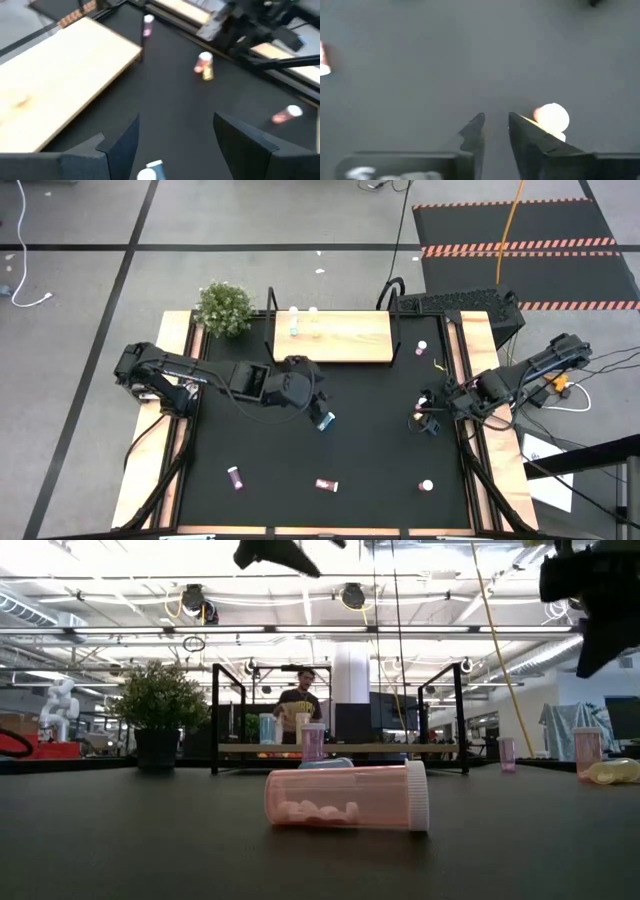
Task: Pick and place medicine bottles onto shelf by color
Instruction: Put the top right pink pill bottle on the shelf
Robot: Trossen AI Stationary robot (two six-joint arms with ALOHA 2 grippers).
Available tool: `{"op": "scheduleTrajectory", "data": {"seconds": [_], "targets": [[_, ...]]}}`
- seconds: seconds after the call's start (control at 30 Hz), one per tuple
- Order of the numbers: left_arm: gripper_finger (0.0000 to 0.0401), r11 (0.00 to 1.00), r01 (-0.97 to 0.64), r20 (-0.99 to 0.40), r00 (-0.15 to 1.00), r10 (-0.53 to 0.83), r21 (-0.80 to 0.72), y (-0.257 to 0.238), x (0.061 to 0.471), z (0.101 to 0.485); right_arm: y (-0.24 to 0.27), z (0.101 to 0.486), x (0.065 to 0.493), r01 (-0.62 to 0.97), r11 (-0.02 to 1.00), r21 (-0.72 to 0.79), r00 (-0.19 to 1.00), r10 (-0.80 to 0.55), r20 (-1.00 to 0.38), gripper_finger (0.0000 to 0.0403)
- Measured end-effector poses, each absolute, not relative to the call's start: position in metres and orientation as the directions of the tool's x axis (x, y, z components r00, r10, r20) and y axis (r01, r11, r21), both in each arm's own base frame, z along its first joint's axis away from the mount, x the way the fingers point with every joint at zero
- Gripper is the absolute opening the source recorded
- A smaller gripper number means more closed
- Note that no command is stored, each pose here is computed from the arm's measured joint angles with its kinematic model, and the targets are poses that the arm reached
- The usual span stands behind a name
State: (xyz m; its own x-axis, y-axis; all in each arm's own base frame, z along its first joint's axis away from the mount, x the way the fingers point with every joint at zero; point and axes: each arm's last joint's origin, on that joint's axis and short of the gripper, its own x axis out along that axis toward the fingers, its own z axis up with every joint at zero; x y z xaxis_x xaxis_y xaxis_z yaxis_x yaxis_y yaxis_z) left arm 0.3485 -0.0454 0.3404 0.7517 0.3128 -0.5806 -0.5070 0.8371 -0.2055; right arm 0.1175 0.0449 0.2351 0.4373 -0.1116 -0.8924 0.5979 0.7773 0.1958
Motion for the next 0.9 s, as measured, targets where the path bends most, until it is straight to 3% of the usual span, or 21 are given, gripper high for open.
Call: {"op": "scheduleTrajectory", "data": {"seconds": [0.2,0.3,0.47,0.6,0.77,0.9], "targets": [[0.0255,0.77,-0.61,-0.621,0.682,0.387,-0.189,-0.009,0.328,0.353,0.04,0.234,0.118,0.599,0.789,0.136,0.449,-0.19,-0.873,0.0151],[0.0255,0.782,-0.611,-0.62,0.662,0.421,-0.122,0.009,0.311,0.365,0.034,0.235,0.116,0.668,0.738,0.1,0.448,-0.291,-0.845,0.0173],[0.0255,0.814,-0.581,-0.548,0.685,0.48,-0.014,0.045,0.288,0.39,0.017,0.235,0.113,0.837,0.538,0.097,0.386,-0.457,-0.801,0.0189],[0.0255,0.851,-0.525,-0.522,0.729,0.444,-0.009,0.085,0.277,0.399,0.002,0.235,0.112,0.933,0.336,0.131,0.307,-0.547,-0.779,0.0189],[0.0255,0.862,-0.506,-0.51,0.746,0.428,-0.017,0.13,0.267,0.398,-0.021,0.236,0.112,0.981,0.099,0.165,0.19,-0.634,-0.75,0.0189],[0.0255,0.87,-0.493,-0.506,0.752,0.424,-0.003,0.153,0.264,0.394,-0.039,0.237,0.112,0.98,-0.031,0.195,0.126,-0.663,-0.738,0.0189]]}}
